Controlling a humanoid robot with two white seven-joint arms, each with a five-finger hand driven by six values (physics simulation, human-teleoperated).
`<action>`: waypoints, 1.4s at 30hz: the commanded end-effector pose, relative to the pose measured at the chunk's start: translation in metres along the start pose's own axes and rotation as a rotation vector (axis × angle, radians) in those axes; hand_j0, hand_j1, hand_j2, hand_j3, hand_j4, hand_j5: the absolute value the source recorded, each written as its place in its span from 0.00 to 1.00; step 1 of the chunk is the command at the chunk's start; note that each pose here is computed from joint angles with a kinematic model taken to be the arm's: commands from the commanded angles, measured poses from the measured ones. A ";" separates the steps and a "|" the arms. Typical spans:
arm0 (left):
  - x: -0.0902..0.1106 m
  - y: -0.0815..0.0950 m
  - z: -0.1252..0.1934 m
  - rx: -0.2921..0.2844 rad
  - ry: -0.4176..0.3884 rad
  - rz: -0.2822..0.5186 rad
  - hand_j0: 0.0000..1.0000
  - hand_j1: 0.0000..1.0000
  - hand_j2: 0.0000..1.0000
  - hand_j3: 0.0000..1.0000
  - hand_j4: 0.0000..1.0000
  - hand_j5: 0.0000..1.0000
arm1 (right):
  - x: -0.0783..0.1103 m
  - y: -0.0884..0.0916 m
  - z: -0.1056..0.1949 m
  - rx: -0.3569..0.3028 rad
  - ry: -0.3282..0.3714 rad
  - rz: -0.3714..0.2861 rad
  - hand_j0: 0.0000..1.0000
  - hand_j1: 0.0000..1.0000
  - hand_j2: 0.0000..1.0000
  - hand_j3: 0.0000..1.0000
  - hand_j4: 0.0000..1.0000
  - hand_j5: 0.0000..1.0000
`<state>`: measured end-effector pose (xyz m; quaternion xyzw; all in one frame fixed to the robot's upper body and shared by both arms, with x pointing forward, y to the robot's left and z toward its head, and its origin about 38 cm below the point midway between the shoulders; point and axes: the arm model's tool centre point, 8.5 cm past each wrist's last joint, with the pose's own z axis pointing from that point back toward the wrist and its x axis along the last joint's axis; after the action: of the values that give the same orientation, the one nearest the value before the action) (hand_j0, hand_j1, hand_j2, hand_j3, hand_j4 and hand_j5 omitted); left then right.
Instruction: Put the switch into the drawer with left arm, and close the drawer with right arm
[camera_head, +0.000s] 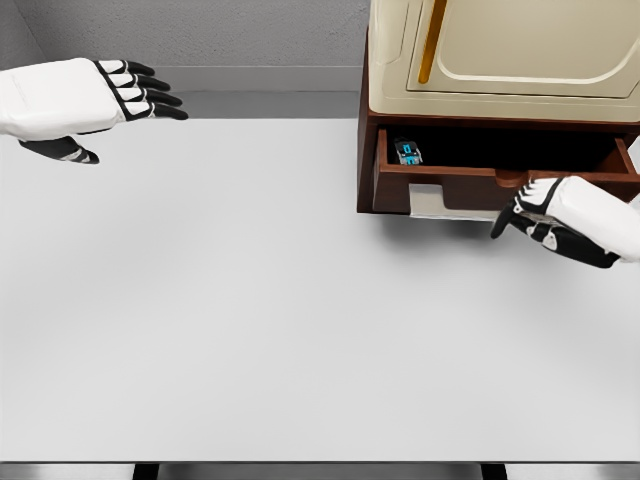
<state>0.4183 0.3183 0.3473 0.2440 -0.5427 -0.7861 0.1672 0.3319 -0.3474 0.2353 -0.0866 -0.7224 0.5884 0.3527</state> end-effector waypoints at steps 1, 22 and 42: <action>-0.001 0.001 0.001 0.003 0.002 0.004 1.00 1.00 1.00 1.00 1.00 1.00 | 0.000 0.004 0.000 0.005 0.000 -0.013 0.41 0.41 0.41 0.41 0.41 0.41; -0.002 0.000 0.004 -0.002 0.009 0.004 1.00 1.00 1.00 1.00 1.00 1.00 | -0.047 -0.014 0.023 -0.016 0.152 0.009 0.42 0.42 0.42 0.42 0.42 0.42; -0.003 0.000 0.007 -0.004 0.015 0.007 1.00 1.00 1.00 1.00 1.00 1.00 | -0.005 -0.015 0.029 -0.039 0.073 0.020 0.39 0.39 0.39 0.39 0.39 0.39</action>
<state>0.4165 0.3250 0.3495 0.2477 -0.5392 -0.7862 0.1728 0.3218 -0.3809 0.2451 -0.1273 -0.7174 0.5743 0.3733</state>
